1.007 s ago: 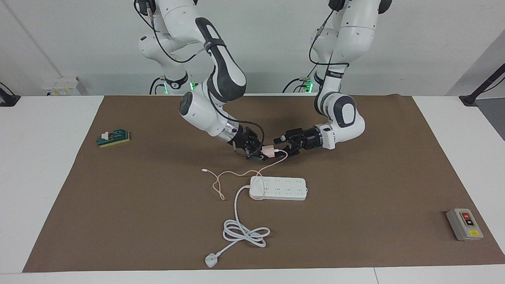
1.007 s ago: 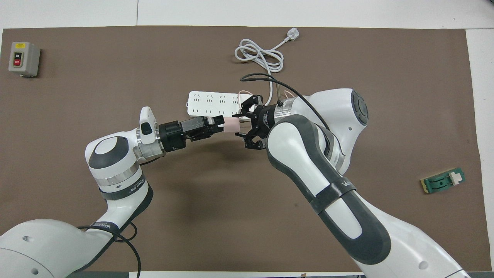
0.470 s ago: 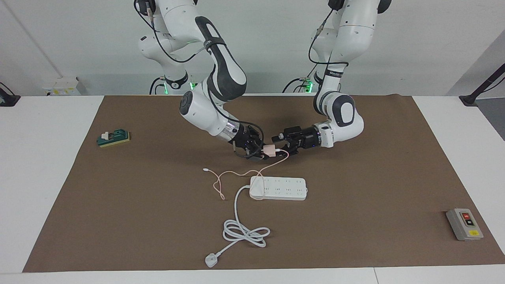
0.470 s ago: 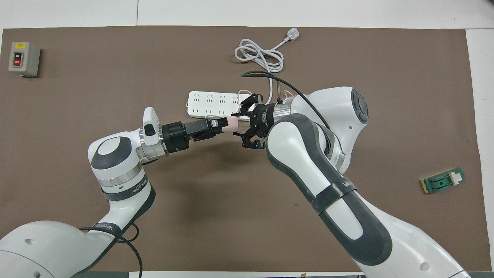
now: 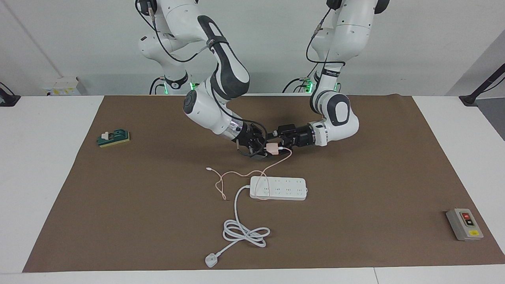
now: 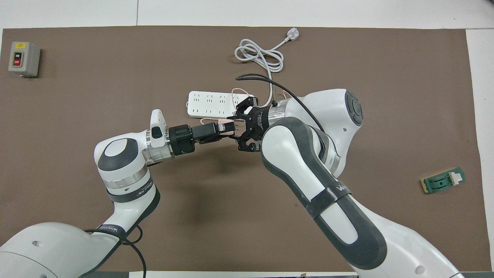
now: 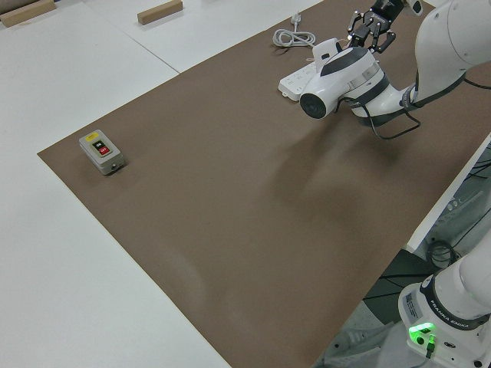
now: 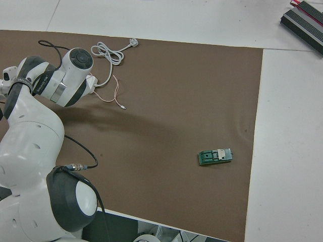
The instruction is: Plug charger into power strip
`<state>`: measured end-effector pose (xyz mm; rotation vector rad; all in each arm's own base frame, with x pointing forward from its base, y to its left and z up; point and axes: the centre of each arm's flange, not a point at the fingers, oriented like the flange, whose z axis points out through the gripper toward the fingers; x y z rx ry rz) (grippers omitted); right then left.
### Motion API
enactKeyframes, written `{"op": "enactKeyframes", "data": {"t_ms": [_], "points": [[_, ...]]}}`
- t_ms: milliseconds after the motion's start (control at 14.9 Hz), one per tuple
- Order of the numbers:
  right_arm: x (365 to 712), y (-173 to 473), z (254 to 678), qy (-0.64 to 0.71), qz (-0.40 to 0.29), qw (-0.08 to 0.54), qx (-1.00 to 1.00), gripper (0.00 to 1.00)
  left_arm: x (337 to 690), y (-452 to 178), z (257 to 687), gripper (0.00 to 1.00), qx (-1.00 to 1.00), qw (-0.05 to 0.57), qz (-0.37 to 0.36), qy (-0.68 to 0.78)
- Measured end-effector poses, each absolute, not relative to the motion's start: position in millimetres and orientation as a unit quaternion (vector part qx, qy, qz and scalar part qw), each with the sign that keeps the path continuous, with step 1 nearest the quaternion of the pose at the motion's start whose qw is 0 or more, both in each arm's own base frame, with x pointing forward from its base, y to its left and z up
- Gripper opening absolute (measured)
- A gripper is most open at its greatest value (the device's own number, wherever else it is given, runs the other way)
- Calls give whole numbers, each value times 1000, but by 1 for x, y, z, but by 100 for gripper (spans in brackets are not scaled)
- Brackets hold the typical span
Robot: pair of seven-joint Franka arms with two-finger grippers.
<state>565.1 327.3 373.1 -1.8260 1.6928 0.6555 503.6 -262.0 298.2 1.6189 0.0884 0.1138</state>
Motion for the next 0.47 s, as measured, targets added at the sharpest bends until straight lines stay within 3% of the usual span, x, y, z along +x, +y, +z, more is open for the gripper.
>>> {"op": "enactKeyframes", "data": {"t_ms": [470], "points": [[553, 322, 370, 602, 265, 227, -718, 50, 516, -233, 297, 100, 726, 682, 68, 55]]}}
